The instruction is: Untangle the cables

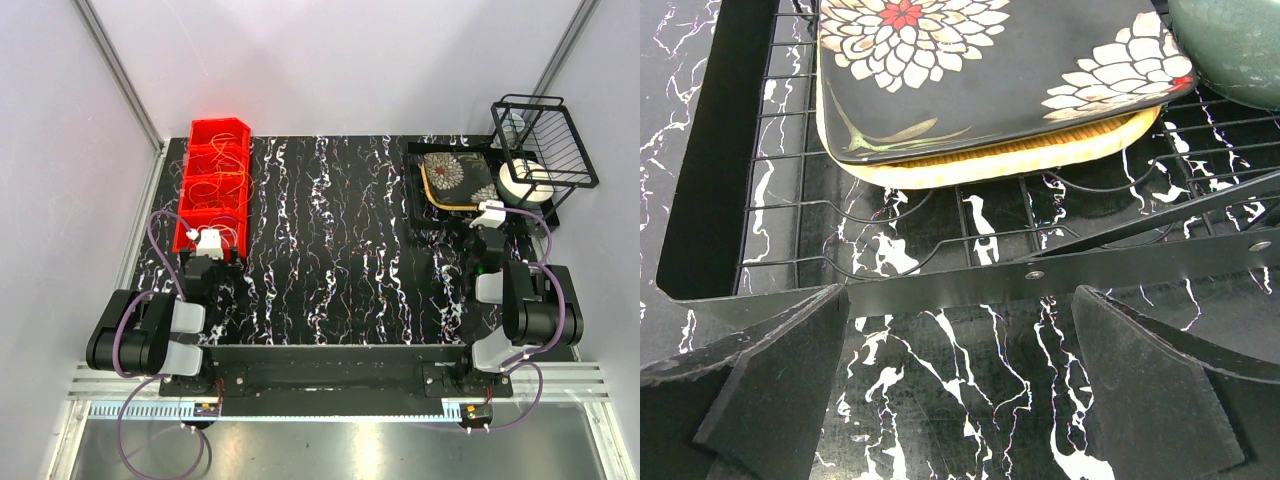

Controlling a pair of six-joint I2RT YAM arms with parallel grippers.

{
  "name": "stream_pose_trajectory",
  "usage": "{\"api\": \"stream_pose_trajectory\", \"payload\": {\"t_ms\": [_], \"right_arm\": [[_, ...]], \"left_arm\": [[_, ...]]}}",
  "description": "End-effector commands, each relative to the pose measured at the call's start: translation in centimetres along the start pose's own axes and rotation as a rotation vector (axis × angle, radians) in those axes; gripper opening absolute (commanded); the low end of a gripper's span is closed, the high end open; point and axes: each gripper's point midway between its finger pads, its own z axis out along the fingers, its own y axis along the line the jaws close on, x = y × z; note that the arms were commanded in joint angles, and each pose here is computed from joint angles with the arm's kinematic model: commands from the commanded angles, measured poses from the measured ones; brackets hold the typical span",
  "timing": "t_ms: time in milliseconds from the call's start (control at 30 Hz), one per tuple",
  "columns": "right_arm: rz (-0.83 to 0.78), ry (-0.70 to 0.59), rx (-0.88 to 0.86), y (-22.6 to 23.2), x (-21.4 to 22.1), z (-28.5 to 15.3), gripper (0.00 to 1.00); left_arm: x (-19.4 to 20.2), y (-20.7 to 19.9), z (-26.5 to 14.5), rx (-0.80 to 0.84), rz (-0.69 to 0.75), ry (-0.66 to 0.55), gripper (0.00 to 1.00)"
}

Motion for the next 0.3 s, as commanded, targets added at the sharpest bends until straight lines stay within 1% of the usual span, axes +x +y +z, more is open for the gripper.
{"api": "stream_pose_trajectory", "payload": {"t_ms": [0, 267], "right_arm": [[0.006, -0.087, -0.019, 0.51, -2.81, 0.77, 1.00], [0.004, -0.089, -0.020, 0.54, -2.86, 0.76, 1.00]], "left_arm": [[-11.00, 0.34, 1.51, -0.015, -0.087, -0.337, 0.99], [-10.93, 0.26, 1.83, 0.014, -0.088, -0.324, 0.99]]}}
